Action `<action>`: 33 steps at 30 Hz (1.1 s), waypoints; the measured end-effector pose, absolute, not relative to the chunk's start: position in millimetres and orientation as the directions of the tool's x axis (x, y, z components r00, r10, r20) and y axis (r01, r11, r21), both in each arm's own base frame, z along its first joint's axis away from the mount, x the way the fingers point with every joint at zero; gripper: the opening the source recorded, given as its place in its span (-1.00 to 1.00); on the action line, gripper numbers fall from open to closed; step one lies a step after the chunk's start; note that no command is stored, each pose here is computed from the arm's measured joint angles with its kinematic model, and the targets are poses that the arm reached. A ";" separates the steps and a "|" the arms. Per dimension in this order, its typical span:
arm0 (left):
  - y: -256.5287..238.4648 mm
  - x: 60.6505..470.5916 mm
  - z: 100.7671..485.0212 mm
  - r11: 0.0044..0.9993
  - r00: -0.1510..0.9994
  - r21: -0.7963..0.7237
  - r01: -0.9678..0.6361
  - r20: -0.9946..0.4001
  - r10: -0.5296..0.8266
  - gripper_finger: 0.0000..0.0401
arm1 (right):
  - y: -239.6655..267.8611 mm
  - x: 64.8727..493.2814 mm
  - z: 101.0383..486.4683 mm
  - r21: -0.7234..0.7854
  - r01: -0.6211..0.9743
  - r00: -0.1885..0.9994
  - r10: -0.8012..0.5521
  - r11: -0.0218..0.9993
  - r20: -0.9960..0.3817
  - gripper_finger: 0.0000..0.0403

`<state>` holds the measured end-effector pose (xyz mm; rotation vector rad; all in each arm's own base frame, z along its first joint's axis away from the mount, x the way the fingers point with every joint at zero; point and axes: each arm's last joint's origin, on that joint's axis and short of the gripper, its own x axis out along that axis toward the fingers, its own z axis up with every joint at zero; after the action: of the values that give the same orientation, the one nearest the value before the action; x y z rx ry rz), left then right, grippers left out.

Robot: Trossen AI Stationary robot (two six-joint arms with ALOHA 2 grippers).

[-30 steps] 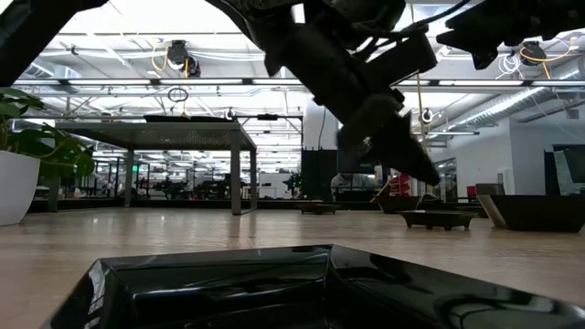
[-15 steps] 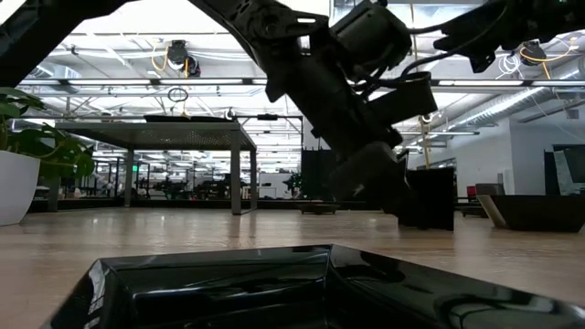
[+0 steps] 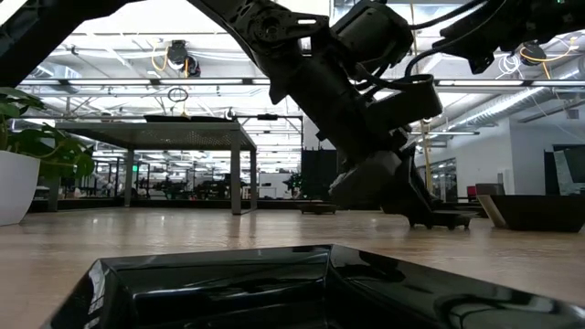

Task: Pick & Place Mini shaped plates
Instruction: Stack the square plate on top of the square plate on the shelf

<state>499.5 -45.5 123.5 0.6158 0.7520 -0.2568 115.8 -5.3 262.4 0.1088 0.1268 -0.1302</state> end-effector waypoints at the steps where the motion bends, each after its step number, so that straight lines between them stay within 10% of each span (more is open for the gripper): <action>1: -45.2 499.6 123.5 0.777 0.711 0.456 0.435 -0.703 0.015 -0.46 | -5.3 115.7 262.4 0.100 0.136 0.984 -0.122 0.986 -0.133 -0.30; 19: -43.5 492.7 133.5 0.797 0.675 0.434 0.420 -0.737 0.046 -0.94 | -5.3 115.8 262.4 0.100 0.136 0.984 -0.122 0.986 -0.133 -0.30; 33: -34.5 445.9 298.2 0.863 0.856 0.477 0.168 -0.504 0.112 -0.97 | -5.3 115.8 262.4 0.100 0.136 0.984 -0.122 0.986 -0.133 -0.30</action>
<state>445.9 -34.5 298.2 0.5364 0.5490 -0.0309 115.8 -5.3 262.4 0.1091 0.1268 -0.1302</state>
